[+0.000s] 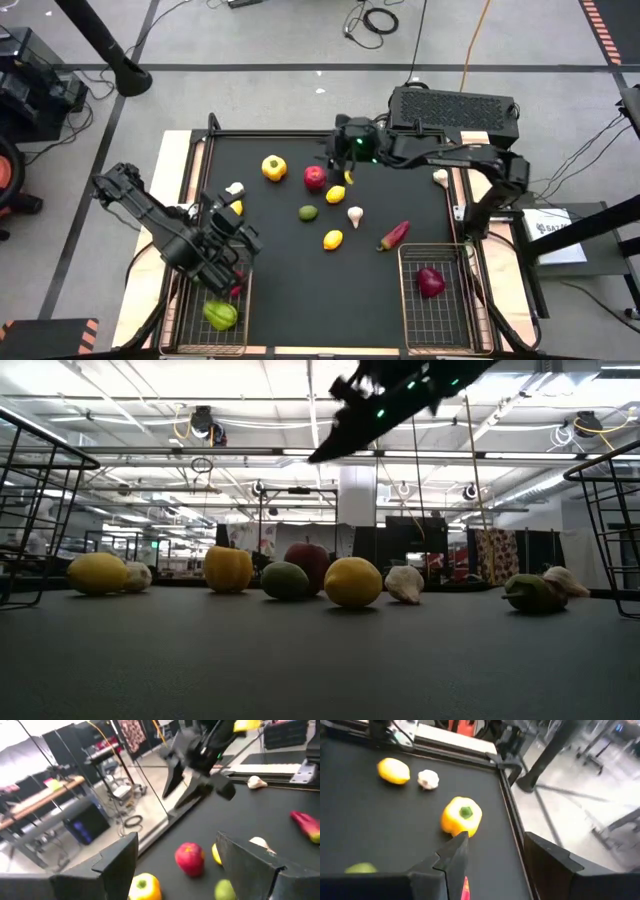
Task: Sort produce into baskets
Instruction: Put the yellow bell pepper into the left gold wire basket
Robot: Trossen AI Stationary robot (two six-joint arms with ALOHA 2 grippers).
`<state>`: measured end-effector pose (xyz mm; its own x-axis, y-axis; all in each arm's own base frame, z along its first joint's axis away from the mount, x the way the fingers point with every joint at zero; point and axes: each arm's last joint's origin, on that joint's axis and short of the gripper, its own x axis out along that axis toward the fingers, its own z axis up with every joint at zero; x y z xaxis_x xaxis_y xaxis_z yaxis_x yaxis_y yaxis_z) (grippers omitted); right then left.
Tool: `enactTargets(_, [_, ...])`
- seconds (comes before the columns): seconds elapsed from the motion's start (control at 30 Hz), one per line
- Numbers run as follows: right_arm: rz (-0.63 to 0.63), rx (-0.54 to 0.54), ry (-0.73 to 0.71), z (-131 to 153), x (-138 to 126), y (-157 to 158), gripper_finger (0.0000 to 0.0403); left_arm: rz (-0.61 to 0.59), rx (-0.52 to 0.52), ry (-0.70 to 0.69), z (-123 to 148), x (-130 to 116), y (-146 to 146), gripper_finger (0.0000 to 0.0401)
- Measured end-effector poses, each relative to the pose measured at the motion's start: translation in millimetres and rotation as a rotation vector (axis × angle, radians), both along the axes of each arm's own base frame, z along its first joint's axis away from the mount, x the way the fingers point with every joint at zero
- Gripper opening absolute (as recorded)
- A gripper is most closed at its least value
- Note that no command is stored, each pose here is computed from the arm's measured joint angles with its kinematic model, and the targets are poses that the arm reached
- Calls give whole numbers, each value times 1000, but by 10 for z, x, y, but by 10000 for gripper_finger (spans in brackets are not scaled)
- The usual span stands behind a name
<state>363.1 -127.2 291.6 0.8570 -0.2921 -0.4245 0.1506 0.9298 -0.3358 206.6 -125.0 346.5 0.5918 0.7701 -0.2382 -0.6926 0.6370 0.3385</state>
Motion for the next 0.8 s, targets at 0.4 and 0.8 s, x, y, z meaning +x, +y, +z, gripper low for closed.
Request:
enactTargets(0.4, [46, 116, 98, -311, 988, -364, 183, 51, 89, 66, -33, -82, 273, 274])
enactTargets(0.8, [120, 96, 232, -658, 1505, -399, 183, 58, -81, -37, -251, -661, 603, 274])
